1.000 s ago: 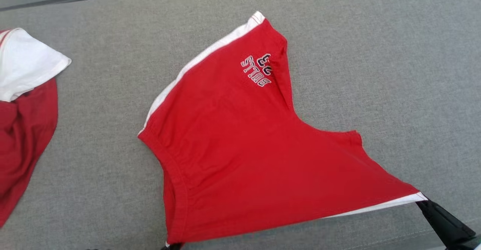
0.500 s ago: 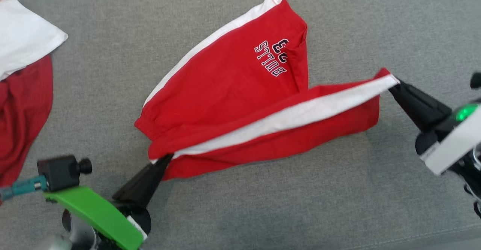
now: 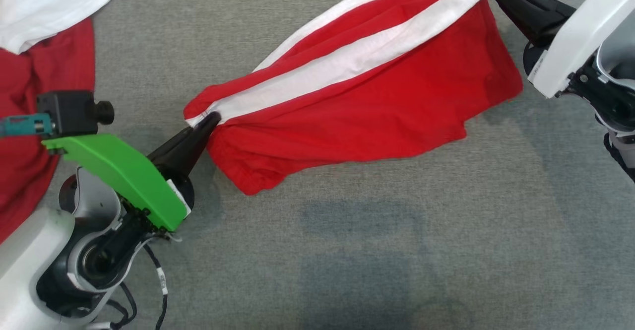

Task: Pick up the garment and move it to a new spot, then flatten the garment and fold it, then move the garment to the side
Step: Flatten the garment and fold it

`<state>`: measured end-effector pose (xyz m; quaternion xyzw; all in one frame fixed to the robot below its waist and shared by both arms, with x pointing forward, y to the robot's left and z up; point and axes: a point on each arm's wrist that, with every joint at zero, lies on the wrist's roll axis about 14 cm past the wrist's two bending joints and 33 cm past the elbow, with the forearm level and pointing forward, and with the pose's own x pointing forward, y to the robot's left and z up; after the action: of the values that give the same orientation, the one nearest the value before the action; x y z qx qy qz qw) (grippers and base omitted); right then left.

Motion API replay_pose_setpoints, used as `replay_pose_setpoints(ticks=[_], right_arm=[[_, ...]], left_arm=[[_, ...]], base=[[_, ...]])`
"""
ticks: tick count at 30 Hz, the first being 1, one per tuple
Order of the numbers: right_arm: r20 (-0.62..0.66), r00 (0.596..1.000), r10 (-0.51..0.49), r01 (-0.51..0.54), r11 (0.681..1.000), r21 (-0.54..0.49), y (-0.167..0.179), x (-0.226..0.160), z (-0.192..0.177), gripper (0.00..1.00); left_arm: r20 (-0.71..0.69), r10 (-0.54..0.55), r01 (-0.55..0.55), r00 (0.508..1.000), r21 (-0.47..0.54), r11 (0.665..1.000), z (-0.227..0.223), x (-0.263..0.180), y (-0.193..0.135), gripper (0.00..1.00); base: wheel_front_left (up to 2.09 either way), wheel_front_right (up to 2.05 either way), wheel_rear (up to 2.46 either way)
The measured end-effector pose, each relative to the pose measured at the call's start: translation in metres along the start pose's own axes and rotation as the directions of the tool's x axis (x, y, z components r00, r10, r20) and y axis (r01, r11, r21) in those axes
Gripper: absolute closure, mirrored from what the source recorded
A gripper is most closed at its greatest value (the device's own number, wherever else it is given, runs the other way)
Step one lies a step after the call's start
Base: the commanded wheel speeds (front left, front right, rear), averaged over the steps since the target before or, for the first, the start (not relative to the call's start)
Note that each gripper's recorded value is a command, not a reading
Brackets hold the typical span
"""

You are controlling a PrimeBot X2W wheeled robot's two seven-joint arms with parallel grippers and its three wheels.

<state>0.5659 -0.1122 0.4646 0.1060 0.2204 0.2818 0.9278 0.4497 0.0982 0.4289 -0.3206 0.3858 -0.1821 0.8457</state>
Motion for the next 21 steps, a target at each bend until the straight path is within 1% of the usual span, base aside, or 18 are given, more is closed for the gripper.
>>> replay_pose_setpoints(ticks=[4, 8, 14, 15, 16, 17, 18, 21], right_arm=[[-0.054, 0.998, 0.018, -0.018, 1.0, -0.013, 0.0, 0.024, -0.006, 1.0], [-0.07, 0.998, 0.007, -0.009, 1.0, -0.027, -0.006, 0.041, -0.006, 1.0], [-0.128, 0.992, 0.014, -0.019, 0.999, -0.038, -0.005, 0.052, -0.019, 1.0], [-0.132, 0.991, 0.013, -0.018, 0.999, -0.041, -0.005, 0.052, -0.018, 1.0], [-0.131, 0.991, 0.012, -0.018, 0.999, -0.045, -0.005, 0.052, -0.017, 1.0], [-0.13, 0.991, 0.01, -0.016, 0.999, -0.048, -0.005, 0.052, -0.015, 1.0], [-0.132, 0.991, 0.006, -0.013, 0.999, -0.05, -0.006, 0.052, -0.015, 1.0], [-0.141, 0.99, -0.019, 0.008, 0.997, -0.074, -0.013, 0.051, -0.015, 1.0]], left_arm=[[-0.002, 0.033, -0.033, 0.999, -0.038, 0.999, 0.003, 0.003, 0.011, 1.0], [-0.005, 0.04, -0.04, 0.999, -0.084, 0.996, 0.005, 0.006, 0.016, 1.0], [-0.031, 0.052, -0.055, 0.998, -0.09, 0.994, 0.0, 0.007, 0.022, 1.0], [-0.03, 0.053, -0.056, 0.998, -0.09, 0.994, 0.0, 0.007, 0.022, 0.87], [-0.03, 0.054, -0.056, 0.998, -0.092, 0.994, 0.0, 0.007, 0.022, 0.71], [-0.029, 0.053, -0.055, 0.998, -0.092, 0.994, 0.0, 0.007, 0.021, 0.23], [-0.027, 0.051, -0.054, 0.998, -0.091, 0.994, 0.0, 0.007, 0.02, 0.0], [-0.016, 0.05, -0.051, 0.999, -0.085, 0.995, 0.002, 0.006, 0.018, 0.0]], base=[[0.0, 0.0, 0.0], [0.0, 0.0, 0.0], [0.0, 0.0, 0.0], [0.0, 0.0, 0.0], [0.0, 0.0, 0.0], [0.0, 0.0, 0.0], [0.0, 0.0, 0.0], [0.0, 0.0, 0.0]])
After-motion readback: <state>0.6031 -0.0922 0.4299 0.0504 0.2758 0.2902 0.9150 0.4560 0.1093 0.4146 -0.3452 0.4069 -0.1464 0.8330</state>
